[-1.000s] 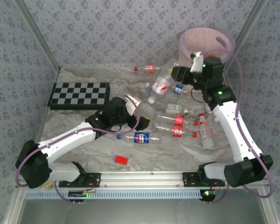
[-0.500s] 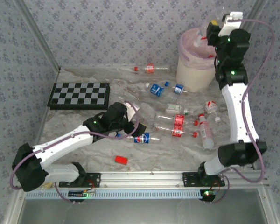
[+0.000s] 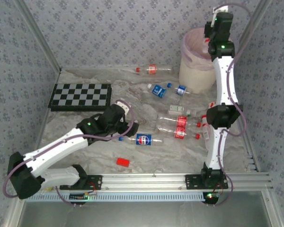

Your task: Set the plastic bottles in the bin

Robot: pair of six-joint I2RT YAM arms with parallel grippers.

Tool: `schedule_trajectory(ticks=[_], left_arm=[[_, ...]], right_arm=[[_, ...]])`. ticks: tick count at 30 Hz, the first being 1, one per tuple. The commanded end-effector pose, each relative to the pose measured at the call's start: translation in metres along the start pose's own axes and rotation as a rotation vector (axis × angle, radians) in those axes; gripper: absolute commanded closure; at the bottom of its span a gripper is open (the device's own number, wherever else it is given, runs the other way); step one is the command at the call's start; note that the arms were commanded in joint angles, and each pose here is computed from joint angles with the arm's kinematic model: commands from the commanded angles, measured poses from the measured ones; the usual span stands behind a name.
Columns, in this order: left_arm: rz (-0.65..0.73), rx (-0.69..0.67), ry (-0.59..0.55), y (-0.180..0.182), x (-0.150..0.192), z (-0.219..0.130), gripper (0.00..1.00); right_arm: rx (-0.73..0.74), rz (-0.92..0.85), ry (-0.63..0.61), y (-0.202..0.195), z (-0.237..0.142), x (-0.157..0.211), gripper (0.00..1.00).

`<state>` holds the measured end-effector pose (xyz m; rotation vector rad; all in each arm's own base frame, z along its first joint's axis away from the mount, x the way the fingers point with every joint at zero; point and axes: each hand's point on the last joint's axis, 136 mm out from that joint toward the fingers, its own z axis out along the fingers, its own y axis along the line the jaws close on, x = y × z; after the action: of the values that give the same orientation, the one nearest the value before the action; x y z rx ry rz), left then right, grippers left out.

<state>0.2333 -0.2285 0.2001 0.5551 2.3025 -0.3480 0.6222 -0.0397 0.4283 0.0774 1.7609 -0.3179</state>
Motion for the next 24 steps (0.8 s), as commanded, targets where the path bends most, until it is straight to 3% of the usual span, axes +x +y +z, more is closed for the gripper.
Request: schedule_trajectory(ticks=[1,10,12,17,21,24], left_arm=[[-0.057,-0.025,0.008,0.012,0.016,-0.021,0.0],[-0.092,0.031,-0.042,0.012,0.023,-0.036,0.0],[-0.09,0.014,-0.022,0.014,0.024,-0.039,0.0],[-0.108,0.01,0.037,0.015,0.033,-0.042,0.0],[-0.097,0.03,0.064,0.01,0.04,-0.038,0.0],[-0.012,0.065,0.091,-0.001,0.046,-0.031,0.0]], right_arm=[[0.02,-0.019,0.083,0.002,0.011,0.028,0.6],[-0.027,0.01,0.245,0.021,0.044,0.1,0.61],[-0.025,0.024,0.264,0.019,0.046,0.107,0.54],[-0.02,0.034,0.253,0.013,0.041,0.098,0.17],[0.001,0.022,0.195,-0.001,0.025,0.067,0.06],[0.024,0.045,0.14,-0.016,0.002,0.035,0.02]])
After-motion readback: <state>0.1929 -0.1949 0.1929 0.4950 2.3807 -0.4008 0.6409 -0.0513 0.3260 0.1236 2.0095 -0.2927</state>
